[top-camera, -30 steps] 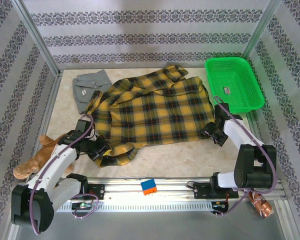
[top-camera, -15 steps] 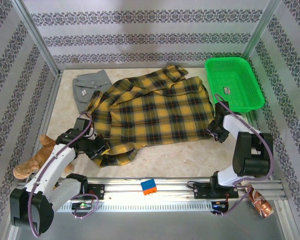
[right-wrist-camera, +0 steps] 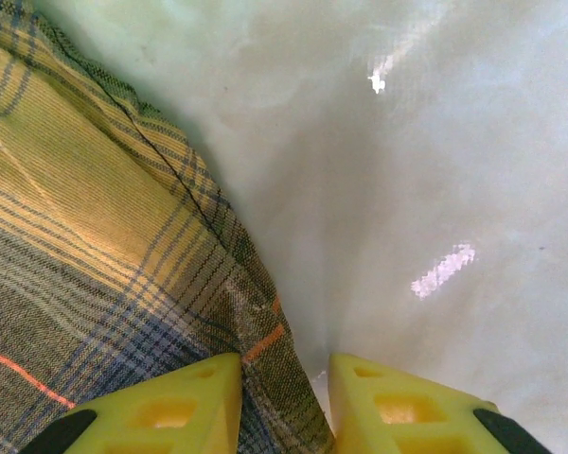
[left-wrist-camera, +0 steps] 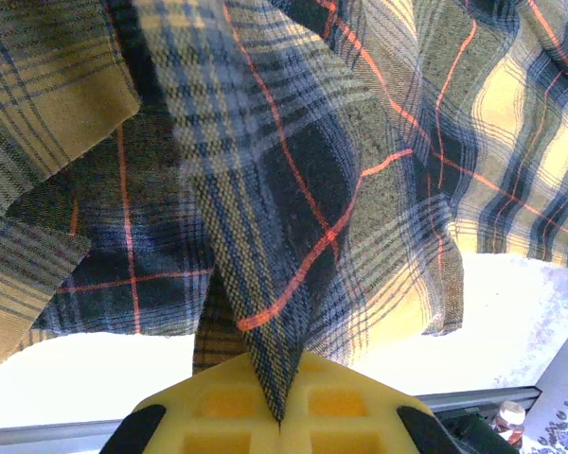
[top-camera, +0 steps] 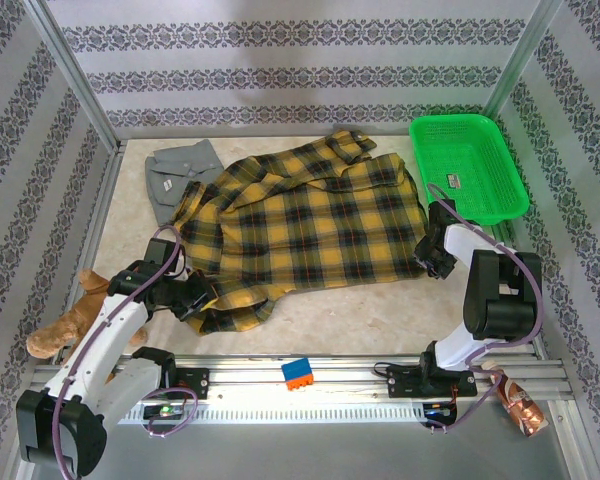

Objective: Fold and stack the long sleeve shirts

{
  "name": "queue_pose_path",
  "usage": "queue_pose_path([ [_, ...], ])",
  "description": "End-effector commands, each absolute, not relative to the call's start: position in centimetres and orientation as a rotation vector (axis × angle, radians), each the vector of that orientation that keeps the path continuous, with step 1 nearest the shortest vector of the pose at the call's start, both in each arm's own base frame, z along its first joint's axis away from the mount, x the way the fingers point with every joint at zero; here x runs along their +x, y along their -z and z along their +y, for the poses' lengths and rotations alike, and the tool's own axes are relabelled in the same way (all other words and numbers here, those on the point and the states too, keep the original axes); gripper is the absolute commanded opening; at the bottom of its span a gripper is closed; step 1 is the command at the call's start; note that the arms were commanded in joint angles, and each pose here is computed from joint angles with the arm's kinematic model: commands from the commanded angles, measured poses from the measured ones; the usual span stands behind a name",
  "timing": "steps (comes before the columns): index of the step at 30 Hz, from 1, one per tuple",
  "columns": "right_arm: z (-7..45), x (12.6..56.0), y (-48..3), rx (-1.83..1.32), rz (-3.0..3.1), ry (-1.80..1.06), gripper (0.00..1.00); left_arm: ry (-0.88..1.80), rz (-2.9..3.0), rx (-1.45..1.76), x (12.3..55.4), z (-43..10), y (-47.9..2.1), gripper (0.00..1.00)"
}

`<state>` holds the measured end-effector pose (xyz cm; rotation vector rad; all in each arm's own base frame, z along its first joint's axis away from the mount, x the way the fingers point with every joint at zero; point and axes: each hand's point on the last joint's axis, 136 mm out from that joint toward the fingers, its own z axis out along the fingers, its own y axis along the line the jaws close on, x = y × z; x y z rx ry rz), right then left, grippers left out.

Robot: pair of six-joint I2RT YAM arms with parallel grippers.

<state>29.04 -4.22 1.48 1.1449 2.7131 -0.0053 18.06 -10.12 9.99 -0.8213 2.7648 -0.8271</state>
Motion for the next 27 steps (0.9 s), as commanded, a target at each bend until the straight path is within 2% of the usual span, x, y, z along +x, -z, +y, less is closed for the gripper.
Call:
queue_pose_path([
  [1,-4.6,29.0,-2.6,1.171,2.671,0.004,0.23,0.783,2.789,-0.830,17.3,-9.6,-10.0,0.00],
  [6,-4.5,28.3,-3.3,1.172,2.657,-0.009,0.00,0.766,2.768,-0.830,17.6,-9.2,-10.8,0.00],
  [20,-2.7,24.7,-8.0,1.125,2.628,-0.123,0.00,0.671,2.642,-0.840,19.6,-7.2,-16.2,0.00],
  [27,-2.6,27.7,-10.2,1.054,2.615,-0.156,0.00,0.677,2.611,-0.841,23.9,-5.9,-17.1,0.00],
])
